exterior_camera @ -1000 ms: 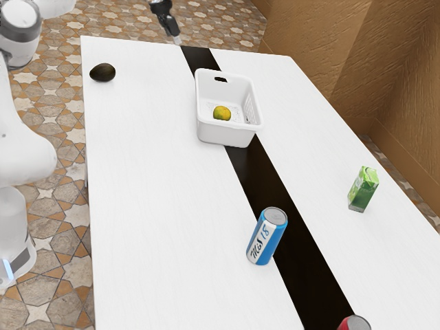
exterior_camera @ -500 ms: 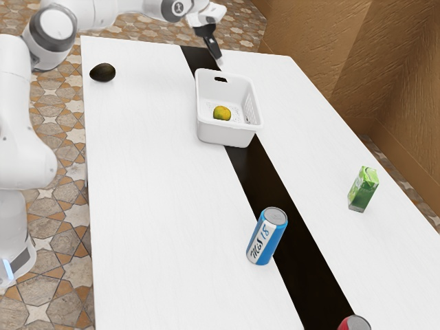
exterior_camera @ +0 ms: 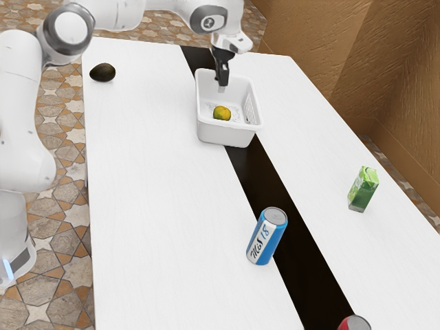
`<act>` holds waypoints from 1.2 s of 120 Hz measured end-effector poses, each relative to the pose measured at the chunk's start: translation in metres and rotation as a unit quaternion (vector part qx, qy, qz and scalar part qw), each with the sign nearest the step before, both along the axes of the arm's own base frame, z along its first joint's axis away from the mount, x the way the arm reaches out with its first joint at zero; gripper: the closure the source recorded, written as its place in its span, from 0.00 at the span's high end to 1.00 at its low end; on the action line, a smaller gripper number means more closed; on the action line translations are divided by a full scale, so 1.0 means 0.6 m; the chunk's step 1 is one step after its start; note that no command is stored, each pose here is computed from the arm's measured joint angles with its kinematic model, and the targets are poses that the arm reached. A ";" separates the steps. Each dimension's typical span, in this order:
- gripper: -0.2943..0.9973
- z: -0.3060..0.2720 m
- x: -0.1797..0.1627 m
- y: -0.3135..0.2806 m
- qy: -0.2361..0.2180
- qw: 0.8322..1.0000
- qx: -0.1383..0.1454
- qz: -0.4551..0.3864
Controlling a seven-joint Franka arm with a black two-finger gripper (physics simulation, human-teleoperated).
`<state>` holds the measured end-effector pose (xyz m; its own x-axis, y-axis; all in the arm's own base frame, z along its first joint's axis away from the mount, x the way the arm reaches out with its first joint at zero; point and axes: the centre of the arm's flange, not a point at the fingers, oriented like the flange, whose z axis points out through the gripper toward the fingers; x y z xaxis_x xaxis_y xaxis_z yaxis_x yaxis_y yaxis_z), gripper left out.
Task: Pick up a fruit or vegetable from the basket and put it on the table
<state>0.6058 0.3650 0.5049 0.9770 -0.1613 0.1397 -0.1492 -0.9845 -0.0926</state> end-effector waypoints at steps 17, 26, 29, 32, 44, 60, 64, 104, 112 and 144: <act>0.75 -0.002 0.012 -0.013 -0.006 1.000 0.002 0.003; 0.75 -0.004 0.022 -0.027 -0.007 1.000 0.002 -0.001; 0.75 -0.005 0.023 -0.031 -0.006 1.000 0.003 -0.001; 0.75 -0.006 0.023 -0.032 -0.004 1.000 0.003 0.000; 0.75 -0.023 0.017 -0.019 0.010 1.000 0.002 0.010; 0.75 -0.047 0.017 -0.014 0.023 1.000 -0.004 0.016; 0.75 -0.051 0.020 -0.017 0.024 1.000 -0.004 0.015; 0.75 -0.072 0.038 -0.040 0.029 0.999 -0.014 0.010; 0.75 -0.078 0.040 -0.042 0.029 0.999 -0.016 0.010; 0.75 -0.072 0.038 -0.056 0.047 0.999 -0.021 0.010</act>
<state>0.6284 0.3314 0.4619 0.9890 -0.1380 0.0535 -0.1361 -0.9900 -0.0375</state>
